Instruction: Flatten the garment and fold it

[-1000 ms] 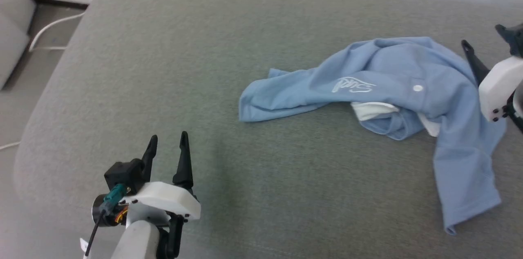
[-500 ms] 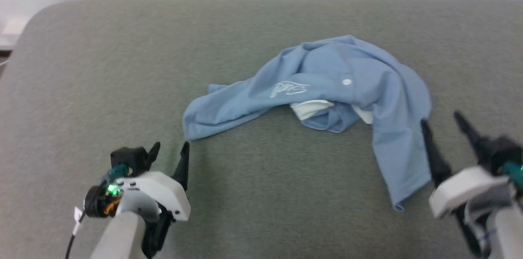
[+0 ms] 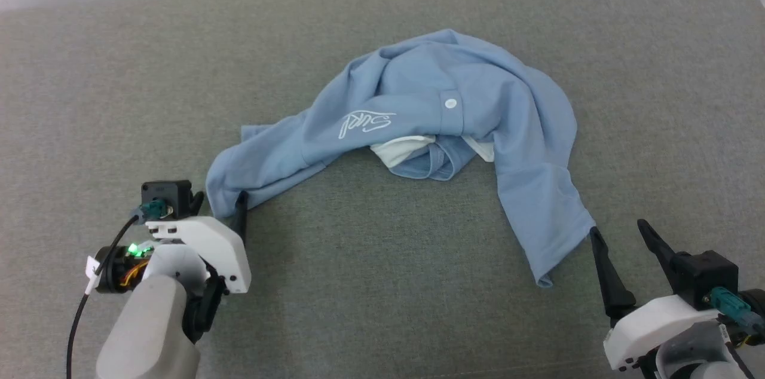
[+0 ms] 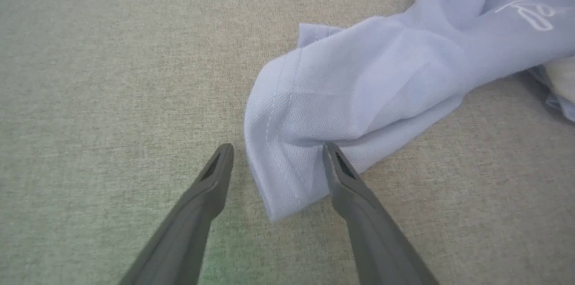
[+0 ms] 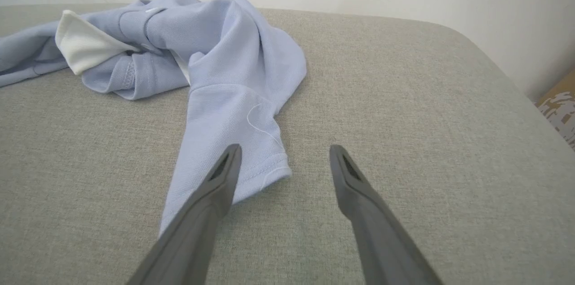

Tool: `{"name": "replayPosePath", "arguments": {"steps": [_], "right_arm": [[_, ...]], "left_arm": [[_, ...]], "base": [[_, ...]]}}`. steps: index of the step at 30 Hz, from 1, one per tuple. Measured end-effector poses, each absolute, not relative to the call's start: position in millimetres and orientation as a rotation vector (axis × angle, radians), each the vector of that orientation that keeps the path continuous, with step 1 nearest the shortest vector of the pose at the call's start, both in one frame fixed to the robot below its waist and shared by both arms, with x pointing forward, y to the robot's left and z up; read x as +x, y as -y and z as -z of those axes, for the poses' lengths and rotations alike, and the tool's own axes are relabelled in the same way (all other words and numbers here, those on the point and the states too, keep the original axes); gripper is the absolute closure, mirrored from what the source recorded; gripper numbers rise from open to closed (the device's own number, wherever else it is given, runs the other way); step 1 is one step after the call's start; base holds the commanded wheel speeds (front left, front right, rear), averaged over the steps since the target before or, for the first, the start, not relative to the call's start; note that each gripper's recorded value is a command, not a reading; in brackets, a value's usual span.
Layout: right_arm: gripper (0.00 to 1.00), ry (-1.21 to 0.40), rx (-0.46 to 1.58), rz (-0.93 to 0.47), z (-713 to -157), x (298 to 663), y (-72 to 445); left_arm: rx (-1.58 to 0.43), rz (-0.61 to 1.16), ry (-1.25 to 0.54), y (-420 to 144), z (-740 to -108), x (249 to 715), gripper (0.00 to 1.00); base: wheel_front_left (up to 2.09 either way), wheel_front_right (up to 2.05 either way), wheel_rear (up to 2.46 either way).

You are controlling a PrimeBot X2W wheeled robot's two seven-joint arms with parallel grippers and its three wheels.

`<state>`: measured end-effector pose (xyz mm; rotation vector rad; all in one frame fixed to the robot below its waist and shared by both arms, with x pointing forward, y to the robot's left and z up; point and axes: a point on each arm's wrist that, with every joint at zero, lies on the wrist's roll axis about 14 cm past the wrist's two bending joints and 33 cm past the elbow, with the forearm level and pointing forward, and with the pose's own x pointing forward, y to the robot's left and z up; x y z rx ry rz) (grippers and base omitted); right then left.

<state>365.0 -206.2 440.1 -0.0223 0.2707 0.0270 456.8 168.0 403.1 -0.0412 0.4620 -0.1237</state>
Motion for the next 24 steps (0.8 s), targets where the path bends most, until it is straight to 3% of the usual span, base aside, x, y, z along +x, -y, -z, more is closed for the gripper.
{"name": "replayPosePath", "arguments": {"steps": [9,10,11,19,24], "right_arm": [[0.00,-0.310,-0.017,0.003,-428,362,214],[0.00,-0.314,-0.017,0.007,-427,362,215],[0.00,-0.314,-0.017,0.007,-427,362,215],[0.00,-0.329,-0.007,-0.015,-429,374,213],[0.00,-0.439,0.022,-0.065,-418,382,203]], "left_arm": [[0.004,0.116,-0.554,-168,-379,466,0.00],[0.014,0.127,-0.590,-167,-375,466,0.14],[0.014,0.127,-0.590,-167,-375,466,1.00],[-0.071,0.054,-0.439,-181,-401,465,1.00],[-0.121,-0.082,-0.215,-220,-448,456,1.00]], "base": [[0.00,0.00,0.00],[0.00,0.00,0.00],[0.00,0.00,0.00],[0.00,0.00,0.00],[0.00,0.00,0.00]]}}
